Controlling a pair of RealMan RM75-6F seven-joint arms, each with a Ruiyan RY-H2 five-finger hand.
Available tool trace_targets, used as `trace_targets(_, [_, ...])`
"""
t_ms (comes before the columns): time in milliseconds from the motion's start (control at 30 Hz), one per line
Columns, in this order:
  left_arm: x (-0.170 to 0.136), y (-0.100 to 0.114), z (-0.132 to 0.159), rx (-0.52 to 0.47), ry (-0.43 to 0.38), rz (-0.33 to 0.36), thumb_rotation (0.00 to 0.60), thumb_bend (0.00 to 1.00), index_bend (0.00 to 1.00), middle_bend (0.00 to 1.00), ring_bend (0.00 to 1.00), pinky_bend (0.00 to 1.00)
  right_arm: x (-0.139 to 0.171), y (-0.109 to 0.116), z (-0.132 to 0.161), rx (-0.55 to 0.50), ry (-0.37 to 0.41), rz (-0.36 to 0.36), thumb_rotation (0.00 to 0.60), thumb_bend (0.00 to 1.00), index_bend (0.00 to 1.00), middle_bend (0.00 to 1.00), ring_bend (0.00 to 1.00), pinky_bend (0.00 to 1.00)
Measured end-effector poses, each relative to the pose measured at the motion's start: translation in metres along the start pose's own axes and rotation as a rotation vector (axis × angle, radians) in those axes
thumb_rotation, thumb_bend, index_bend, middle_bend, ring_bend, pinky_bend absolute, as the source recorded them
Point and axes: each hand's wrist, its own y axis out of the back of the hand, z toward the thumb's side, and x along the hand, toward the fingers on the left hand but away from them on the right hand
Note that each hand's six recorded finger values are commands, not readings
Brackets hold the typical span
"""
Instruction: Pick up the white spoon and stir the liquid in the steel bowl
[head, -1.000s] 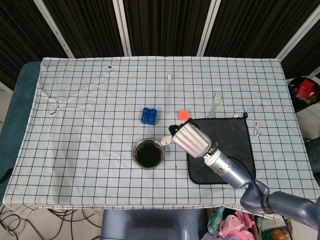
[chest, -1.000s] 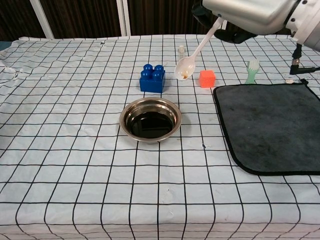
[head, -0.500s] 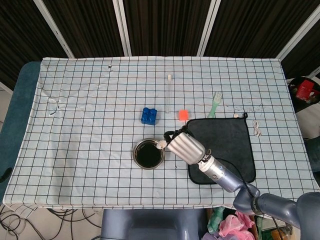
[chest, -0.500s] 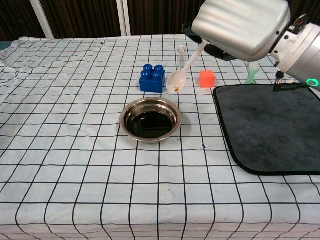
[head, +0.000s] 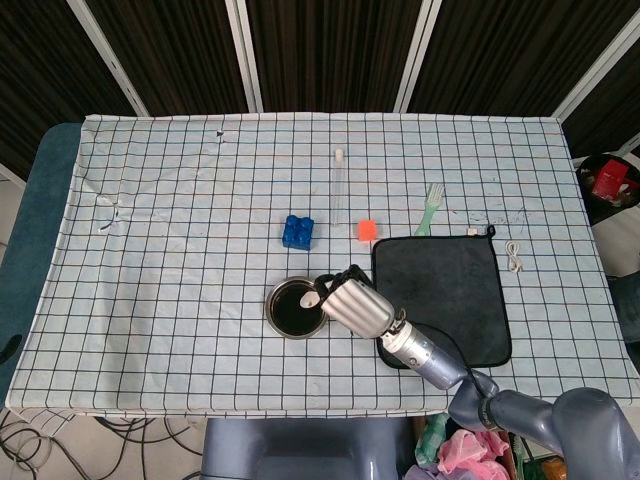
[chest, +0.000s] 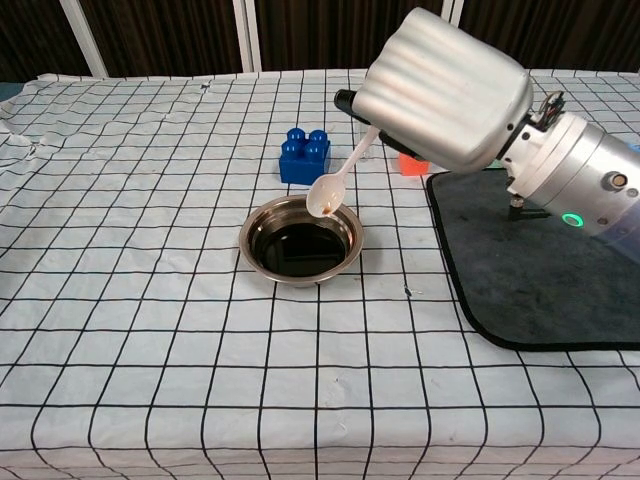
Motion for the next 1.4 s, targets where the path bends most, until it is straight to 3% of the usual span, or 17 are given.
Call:
trace_targets(700, [0.002,0.000,-0.003,-0.003,0.012,-0.006,0.600,0.19,0.10,0.01,0.00,0.00,-0.009,-0.021,0.041,-0.051,0.030,0.031,0.600,0.39,0.67,0.91,1.00,1.00])
trace_targets(1400, [0.004,0.001,-0.006,-0.005,0.027,-0.005,0.600,0.19,0.10,0.01,0.00,0.00,-0.022,-0.027,0.061,-0.085,0.027,0.026,0.600,0.39,0.68,0.91,1.00,1.00])
